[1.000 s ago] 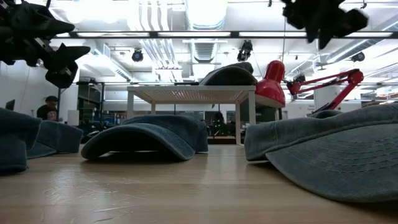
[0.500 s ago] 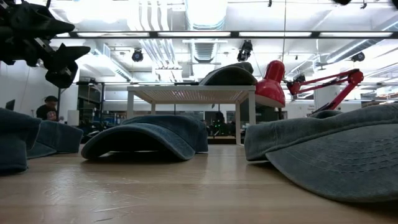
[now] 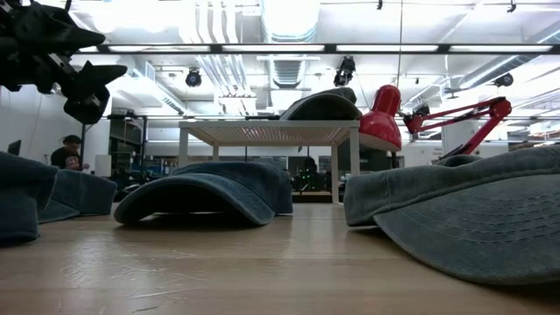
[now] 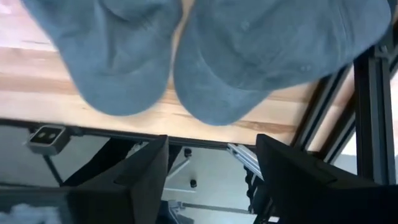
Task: Pick & Place hat
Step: Put the gray cap on top of the gray cap on the shelf
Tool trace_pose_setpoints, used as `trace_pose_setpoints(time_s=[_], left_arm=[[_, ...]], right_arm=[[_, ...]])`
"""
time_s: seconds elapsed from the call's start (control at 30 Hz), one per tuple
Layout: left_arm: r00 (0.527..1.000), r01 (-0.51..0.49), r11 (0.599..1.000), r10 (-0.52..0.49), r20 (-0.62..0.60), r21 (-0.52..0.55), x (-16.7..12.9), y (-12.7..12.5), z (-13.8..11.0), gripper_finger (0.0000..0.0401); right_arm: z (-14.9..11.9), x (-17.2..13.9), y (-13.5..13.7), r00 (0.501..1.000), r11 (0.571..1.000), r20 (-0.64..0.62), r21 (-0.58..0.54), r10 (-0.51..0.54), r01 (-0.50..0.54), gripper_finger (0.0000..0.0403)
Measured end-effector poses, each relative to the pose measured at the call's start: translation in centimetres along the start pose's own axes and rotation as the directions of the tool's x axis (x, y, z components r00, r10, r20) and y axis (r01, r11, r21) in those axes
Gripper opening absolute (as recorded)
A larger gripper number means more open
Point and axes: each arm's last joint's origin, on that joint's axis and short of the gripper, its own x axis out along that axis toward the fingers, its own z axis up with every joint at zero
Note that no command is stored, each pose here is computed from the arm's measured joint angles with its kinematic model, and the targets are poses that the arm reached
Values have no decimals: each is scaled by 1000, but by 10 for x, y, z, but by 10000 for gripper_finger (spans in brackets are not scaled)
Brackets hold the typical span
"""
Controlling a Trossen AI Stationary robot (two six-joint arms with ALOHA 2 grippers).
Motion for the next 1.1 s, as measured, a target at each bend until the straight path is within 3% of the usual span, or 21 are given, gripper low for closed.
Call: trace_pose_setpoints(time_s=[0.47,0.83,1.1], left_arm=[[1000,0,1000,0,0,0,0,0,0,216],[1000,0,1000,0,0,0,0,0,0,216],[1000,1,1000,-1,1,0,0,0,0,216]], right_arm=[[-17,49,18,984,985,102,107,-146,135,325],[-16,74,18,931,945,198,172,-308,277,345],[-7,81,9,911,928,227,224,-345,296,341]])
